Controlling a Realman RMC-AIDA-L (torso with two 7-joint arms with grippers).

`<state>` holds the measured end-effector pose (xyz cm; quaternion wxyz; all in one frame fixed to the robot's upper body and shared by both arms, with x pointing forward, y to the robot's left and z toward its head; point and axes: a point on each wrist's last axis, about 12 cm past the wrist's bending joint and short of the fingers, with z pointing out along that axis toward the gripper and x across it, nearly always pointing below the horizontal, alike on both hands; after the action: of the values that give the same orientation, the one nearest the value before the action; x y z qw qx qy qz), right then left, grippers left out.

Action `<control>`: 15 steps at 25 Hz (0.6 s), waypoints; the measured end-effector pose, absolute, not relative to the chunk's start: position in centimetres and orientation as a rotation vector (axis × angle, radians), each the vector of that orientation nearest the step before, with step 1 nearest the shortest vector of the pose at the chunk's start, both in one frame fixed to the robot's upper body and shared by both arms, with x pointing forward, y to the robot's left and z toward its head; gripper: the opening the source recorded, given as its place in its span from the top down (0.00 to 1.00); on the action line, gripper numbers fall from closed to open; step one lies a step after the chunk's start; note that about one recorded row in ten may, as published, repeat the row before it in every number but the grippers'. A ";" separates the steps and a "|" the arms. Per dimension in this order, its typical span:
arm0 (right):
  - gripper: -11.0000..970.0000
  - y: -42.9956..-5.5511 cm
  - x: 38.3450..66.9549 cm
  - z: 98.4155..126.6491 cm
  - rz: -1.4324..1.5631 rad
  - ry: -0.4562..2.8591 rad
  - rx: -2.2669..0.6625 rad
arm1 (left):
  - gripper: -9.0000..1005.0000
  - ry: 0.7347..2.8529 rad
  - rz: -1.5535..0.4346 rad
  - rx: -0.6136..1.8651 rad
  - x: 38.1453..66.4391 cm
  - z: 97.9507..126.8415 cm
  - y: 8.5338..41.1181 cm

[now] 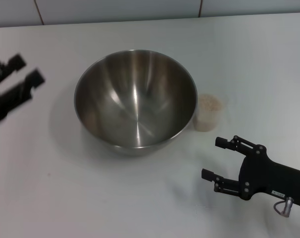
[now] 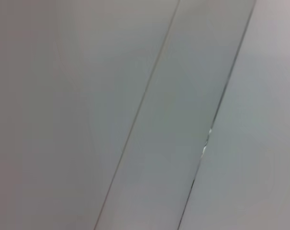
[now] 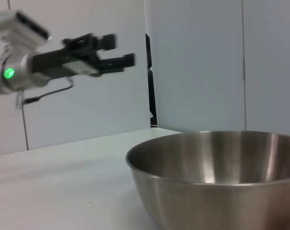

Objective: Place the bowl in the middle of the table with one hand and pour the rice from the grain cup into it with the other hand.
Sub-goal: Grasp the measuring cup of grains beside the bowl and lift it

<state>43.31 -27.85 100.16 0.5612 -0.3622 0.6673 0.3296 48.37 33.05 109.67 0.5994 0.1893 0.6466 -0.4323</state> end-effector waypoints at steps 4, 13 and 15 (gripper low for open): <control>0.15 -27.8 43.3 100.2 0.775 1.573 -0.854 | 0.18 1.450 -0.940 0.463 43.9 106.1 33.0; 0.16 -27.9 43.2 100.1 0.775 1.576 -0.851 | 0.17 1.461 -0.761 0.565 40.6 102.0 30.8; 0.16 -27.9 43.2 100.1 0.775 1.578 -0.850 | 0.17 1.472 -0.710 0.601 40.2 101.3 30.3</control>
<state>43.15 -27.93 100.07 0.5602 -0.3606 0.6694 0.3286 40.21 30.35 101.28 0.6443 0.2638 0.6467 -0.3116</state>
